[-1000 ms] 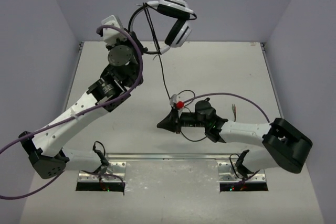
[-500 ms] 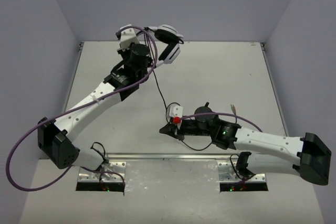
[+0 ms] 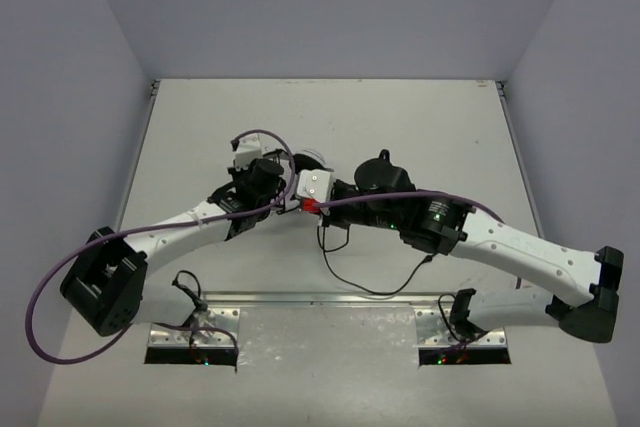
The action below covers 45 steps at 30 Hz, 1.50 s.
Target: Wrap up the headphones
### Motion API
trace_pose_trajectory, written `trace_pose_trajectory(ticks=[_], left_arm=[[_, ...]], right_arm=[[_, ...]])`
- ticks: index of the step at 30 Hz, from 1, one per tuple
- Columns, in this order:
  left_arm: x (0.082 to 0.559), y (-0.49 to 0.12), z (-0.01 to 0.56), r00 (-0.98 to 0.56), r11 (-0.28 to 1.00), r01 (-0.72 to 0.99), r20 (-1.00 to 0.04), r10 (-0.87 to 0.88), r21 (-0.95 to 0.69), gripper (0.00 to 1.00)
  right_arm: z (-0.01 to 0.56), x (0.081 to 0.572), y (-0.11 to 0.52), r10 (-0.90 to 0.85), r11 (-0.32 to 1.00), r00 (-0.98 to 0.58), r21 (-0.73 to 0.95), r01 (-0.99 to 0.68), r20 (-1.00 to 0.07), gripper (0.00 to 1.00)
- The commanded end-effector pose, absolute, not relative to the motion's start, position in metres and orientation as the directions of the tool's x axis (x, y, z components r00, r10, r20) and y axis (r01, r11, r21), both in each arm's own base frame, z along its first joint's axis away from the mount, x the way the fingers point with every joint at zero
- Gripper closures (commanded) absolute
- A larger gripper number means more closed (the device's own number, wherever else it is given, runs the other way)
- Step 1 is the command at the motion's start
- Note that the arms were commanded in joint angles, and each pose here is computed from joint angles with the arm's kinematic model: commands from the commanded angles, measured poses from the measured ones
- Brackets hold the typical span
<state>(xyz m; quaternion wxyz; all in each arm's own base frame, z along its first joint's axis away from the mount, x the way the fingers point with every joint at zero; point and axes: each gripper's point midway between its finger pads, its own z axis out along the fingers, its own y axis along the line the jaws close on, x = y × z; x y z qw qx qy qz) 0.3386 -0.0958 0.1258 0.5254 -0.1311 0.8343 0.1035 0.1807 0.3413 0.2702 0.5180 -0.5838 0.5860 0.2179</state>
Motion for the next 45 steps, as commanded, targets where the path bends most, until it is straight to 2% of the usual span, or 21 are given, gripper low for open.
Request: trace_pose_trajectory(ticks=[1,6,9,12,17,18,22,26,31,34,37,40,45], left_arm=[[0.356,-0.127,0.186,-0.174,0.931,-0.231,-0.930,-0.324,-0.282,1.00],[0.328,-0.143,0.170,-0.193,0.954,-0.105,-0.935,-0.298,-0.282,1.00],[0.311,-0.148,0.180,-0.170,0.952,-0.024,-0.937,-0.304,-0.304,1.00],[0.294,-0.151,0.184,-0.155,0.960,0.007,-0.949,-0.275,-0.279,1.00],[0.278,-0.159,0.186,-0.176,0.967,0.073,-0.957,-0.229,-0.245,1.00],[0.276,-0.161,0.190,-0.175,0.966,0.087,-0.958,-0.227,-0.245,1.00],[0.264,-0.171,0.201,-0.187,0.958,0.167,-0.962,-0.201,-0.232,1.00],[0.247,-0.181,0.232,-0.159,0.932,0.251,-0.961,-0.225,-0.260,1.00],[0.227,-0.191,0.268,-0.122,0.888,0.357,-0.957,-0.262,-0.289,1.00],[0.216,-0.193,0.290,-0.102,0.861,0.403,-0.950,-0.295,-0.311,1.00],[0.209,-0.188,0.312,-0.082,0.835,0.432,-0.937,-0.339,-0.340,1.00],[0.203,-0.182,0.339,-0.045,0.806,0.464,-0.919,-0.392,-0.367,1.00],[0.205,-0.158,0.385,0.034,0.829,0.407,-0.901,-0.433,-0.383,1.00]], right_arm=[[0.326,0.199,0.333,-0.467,0.264,0.327,-0.482,-0.835,-0.822,0.99],[0.351,0.222,0.329,-0.523,0.300,0.350,-0.553,-0.777,-0.777,0.99],[0.360,0.249,0.319,-0.557,0.340,0.343,-0.584,-0.737,-0.757,0.99],[0.370,0.289,0.300,-0.609,0.413,0.307,-0.623,-0.664,-0.732,0.99],[0.383,0.321,0.291,-0.652,0.441,0.315,-0.684,-0.582,-0.689,0.99],[0.389,0.330,0.287,-0.680,0.438,0.330,-0.724,-0.532,-0.654,0.98],[0.382,0.367,0.280,-0.780,0.394,0.306,-0.808,-0.437,-0.546,0.99],[0.370,0.392,0.273,-0.785,0.405,0.270,-0.792,-0.456,-0.557,0.98],[0.337,0.419,0.257,-0.832,0.390,0.216,-0.815,-0.428,-0.512,0.99],[0.323,0.423,0.255,-0.812,0.417,0.190,-0.776,-0.474,-0.552,0.99],[0.315,0.426,0.250,-0.744,0.493,0.148,-0.684,-0.538,-0.652,0.98],[0.300,0.412,0.258,-0.665,0.496,0.144,-0.578,-0.648,-0.733,0.98],[0.268,0.396,0.267,-0.597,0.498,0.080,-0.447,-0.743,-0.798,0.95]])
